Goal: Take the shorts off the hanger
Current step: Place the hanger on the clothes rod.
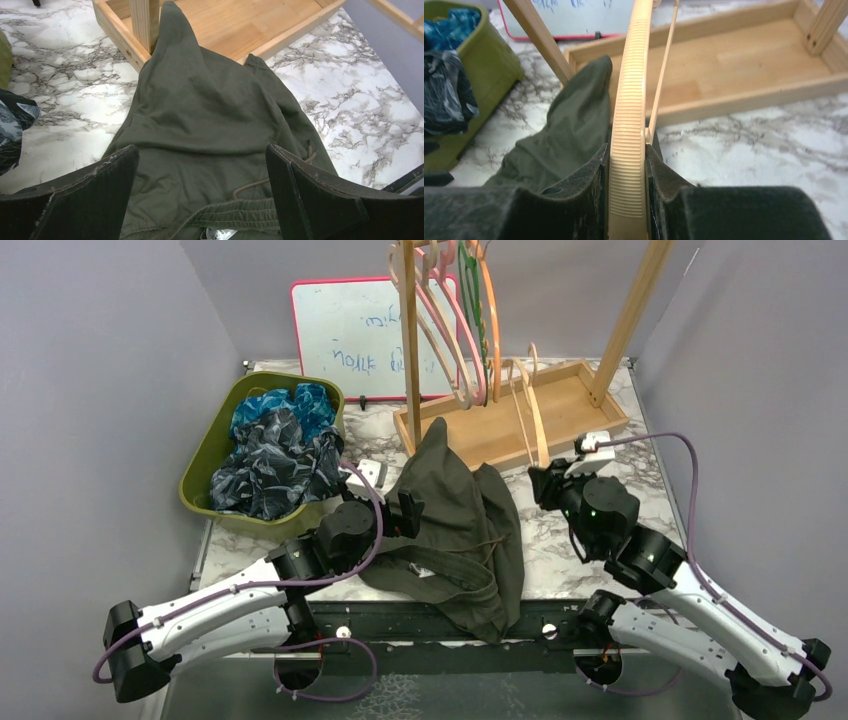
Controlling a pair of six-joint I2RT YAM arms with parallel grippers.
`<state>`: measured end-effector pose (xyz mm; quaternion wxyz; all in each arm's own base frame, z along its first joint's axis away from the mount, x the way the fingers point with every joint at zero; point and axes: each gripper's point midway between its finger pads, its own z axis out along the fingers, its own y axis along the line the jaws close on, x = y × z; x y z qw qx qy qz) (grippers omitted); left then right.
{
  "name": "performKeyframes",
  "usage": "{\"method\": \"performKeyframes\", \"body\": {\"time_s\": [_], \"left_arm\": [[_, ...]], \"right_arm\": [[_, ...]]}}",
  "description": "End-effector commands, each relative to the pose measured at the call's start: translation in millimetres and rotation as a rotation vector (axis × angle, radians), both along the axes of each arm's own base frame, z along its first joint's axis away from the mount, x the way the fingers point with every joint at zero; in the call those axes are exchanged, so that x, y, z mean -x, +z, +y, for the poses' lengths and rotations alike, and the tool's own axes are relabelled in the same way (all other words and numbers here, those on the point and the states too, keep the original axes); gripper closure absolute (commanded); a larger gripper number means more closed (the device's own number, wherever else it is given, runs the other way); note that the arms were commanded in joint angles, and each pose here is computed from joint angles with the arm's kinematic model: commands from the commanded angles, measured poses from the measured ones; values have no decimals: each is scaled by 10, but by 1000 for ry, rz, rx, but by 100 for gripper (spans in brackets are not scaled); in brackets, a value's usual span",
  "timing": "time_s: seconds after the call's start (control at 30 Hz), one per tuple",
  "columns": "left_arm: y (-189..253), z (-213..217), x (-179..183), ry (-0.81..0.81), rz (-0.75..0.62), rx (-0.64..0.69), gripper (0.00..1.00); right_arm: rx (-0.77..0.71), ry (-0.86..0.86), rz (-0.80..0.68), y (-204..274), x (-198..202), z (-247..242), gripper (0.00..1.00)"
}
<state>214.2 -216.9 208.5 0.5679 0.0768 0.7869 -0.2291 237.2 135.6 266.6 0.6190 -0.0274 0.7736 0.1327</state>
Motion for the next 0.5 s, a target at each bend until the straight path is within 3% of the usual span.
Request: {"method": "performKeyframes", "body": {"time_s": [0.0,0.13,0.27,0.47], "left_arm": [[54,19,36,-27,-24,5,1],[0,35,58,-48,-26,-35,1],[-64,42,83,-71,-24,-70,1],[-132,124,119,-79,-54,-78,1]], "right_arm": [[36,7,-172,723,-195,86,99],[91,23,-153,865,-368,193,99],[40,74,-143,1042,-575,156,99],[-78,150,-51,944,-939,-107,99]]}}
